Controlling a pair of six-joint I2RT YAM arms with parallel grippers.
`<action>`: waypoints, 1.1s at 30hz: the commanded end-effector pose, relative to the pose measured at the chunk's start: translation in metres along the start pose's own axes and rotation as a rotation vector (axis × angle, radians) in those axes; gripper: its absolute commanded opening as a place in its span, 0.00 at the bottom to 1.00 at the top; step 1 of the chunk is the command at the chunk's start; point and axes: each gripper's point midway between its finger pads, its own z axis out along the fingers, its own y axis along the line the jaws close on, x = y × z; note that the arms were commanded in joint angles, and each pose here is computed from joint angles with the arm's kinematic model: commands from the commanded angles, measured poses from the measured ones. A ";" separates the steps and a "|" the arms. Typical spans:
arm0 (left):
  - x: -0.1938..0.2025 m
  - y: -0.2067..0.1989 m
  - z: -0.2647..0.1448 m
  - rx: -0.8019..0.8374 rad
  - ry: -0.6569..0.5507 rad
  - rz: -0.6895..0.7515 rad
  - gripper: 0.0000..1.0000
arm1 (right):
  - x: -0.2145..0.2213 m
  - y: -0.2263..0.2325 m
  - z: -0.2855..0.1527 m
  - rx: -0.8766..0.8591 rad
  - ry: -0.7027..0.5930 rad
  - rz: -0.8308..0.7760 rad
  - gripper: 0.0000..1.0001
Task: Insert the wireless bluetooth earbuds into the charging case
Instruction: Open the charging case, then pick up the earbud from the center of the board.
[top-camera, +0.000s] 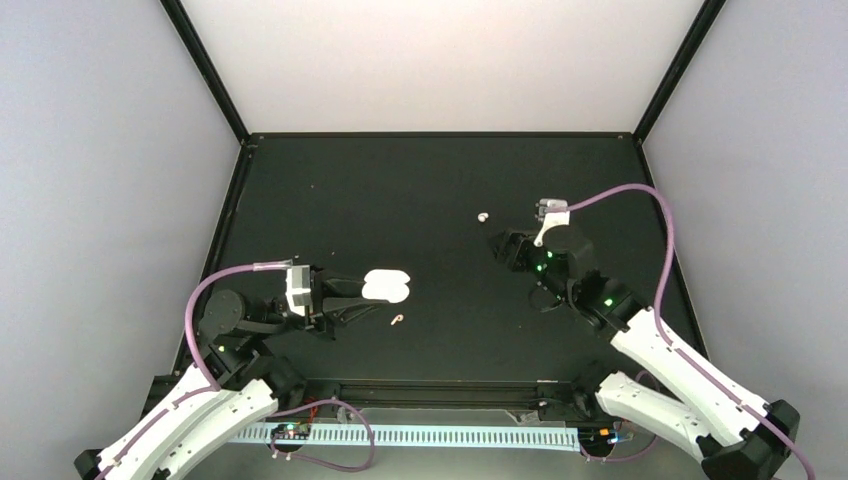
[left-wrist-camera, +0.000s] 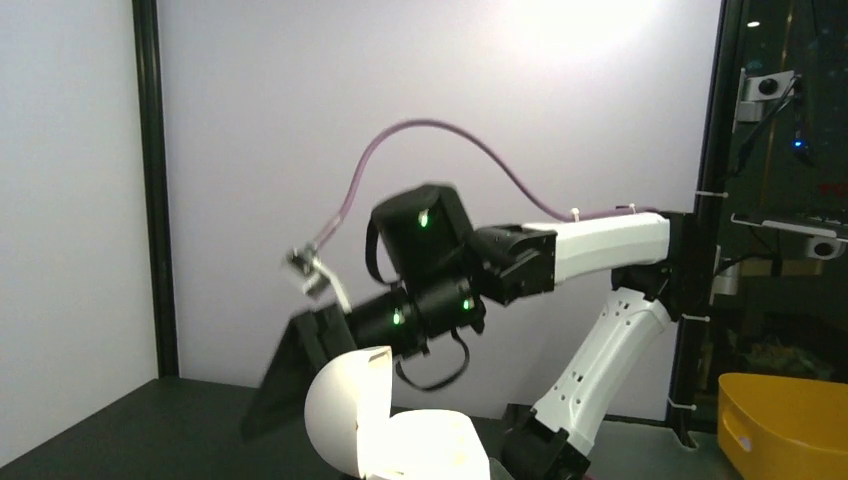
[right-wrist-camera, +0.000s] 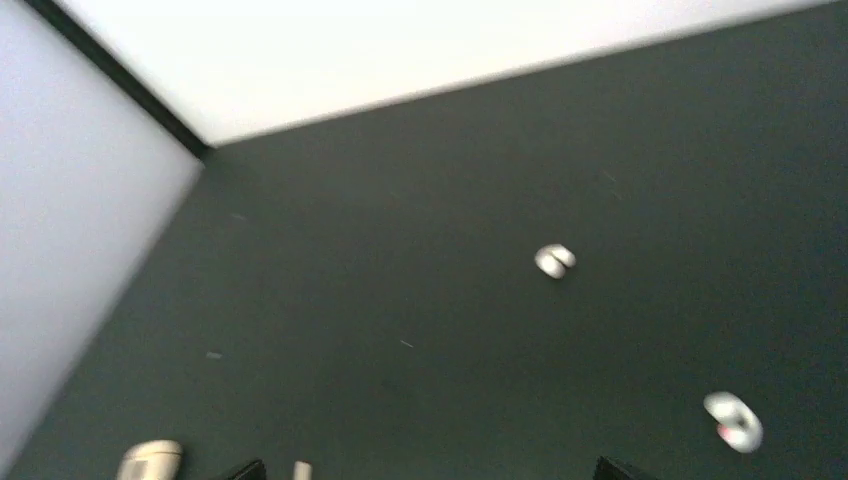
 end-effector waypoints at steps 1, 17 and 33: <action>0.000 0.003 -0.002 -0.030 0.014 0.041 0.02 | 0.032 -0.067 0.015 0.245 0.014 0.094 0.85; 0.016 0.007 -0.010 -0.067 0.054 0.095 0.02 | 0.096 -0.186 0.053 0.470 0.171 0.352 0.73; 0.016 0.007 -0.009 -0.065 0.054 0.096 0.02 | 0.100 -0.238 0.089 0.589 0.256 0.352 0.50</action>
